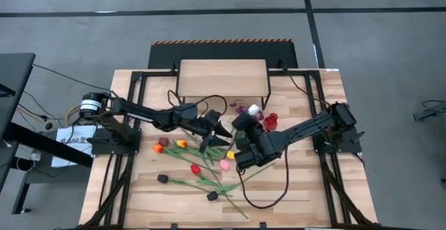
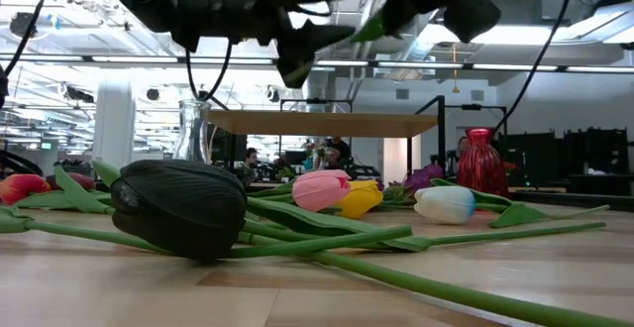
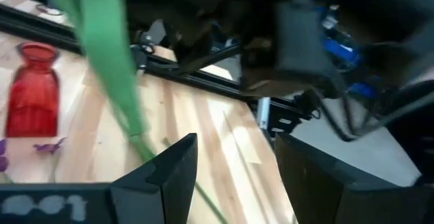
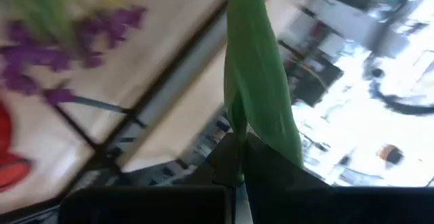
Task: Pick and place flowers into a vace then onto a shelf
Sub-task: Put the bottom white flower into the red vase
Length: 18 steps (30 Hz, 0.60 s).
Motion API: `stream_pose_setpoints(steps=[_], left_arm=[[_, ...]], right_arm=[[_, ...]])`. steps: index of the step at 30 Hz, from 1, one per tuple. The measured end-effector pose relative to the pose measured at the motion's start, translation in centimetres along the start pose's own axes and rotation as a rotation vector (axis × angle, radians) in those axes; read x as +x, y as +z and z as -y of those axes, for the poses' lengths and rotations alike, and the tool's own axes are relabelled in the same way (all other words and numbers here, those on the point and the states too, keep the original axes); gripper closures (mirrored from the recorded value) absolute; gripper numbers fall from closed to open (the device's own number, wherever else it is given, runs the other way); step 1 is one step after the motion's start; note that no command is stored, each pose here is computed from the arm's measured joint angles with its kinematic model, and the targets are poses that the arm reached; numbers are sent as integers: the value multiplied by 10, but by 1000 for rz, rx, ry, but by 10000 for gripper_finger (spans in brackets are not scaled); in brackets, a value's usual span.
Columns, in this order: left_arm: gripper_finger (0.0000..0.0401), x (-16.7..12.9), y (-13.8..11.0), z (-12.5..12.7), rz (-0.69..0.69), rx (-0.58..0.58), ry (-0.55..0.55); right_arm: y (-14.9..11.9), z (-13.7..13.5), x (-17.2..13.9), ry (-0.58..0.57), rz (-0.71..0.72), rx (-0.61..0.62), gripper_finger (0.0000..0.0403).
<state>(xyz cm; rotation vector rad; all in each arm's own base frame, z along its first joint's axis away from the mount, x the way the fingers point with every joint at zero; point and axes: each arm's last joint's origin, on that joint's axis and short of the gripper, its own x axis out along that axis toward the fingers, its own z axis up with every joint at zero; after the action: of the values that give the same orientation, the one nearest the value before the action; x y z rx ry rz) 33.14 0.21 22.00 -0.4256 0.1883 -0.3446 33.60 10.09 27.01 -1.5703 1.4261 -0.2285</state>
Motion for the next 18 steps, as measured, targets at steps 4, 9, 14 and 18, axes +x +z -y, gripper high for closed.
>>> stream_pose_setpoints(steps=[4, 9, 14, 18], left_arm=[[214, -4, 6, 10, 1, 41, -39], [214, -7, 4, 8, -7, 73, 141], [214, -8, -1, 0, -22, 50, 259], [214, -8, 0, 0, -5, 42, 275]], right_arm=[[-4, -3, 2, 77, 2, 42, 396], [-2, -4, -3, 47, 7, 40, 396], [2, -5, -8, 20, 31, 25, 395], [4, -3, -8, 6, 40, 12, 395]])
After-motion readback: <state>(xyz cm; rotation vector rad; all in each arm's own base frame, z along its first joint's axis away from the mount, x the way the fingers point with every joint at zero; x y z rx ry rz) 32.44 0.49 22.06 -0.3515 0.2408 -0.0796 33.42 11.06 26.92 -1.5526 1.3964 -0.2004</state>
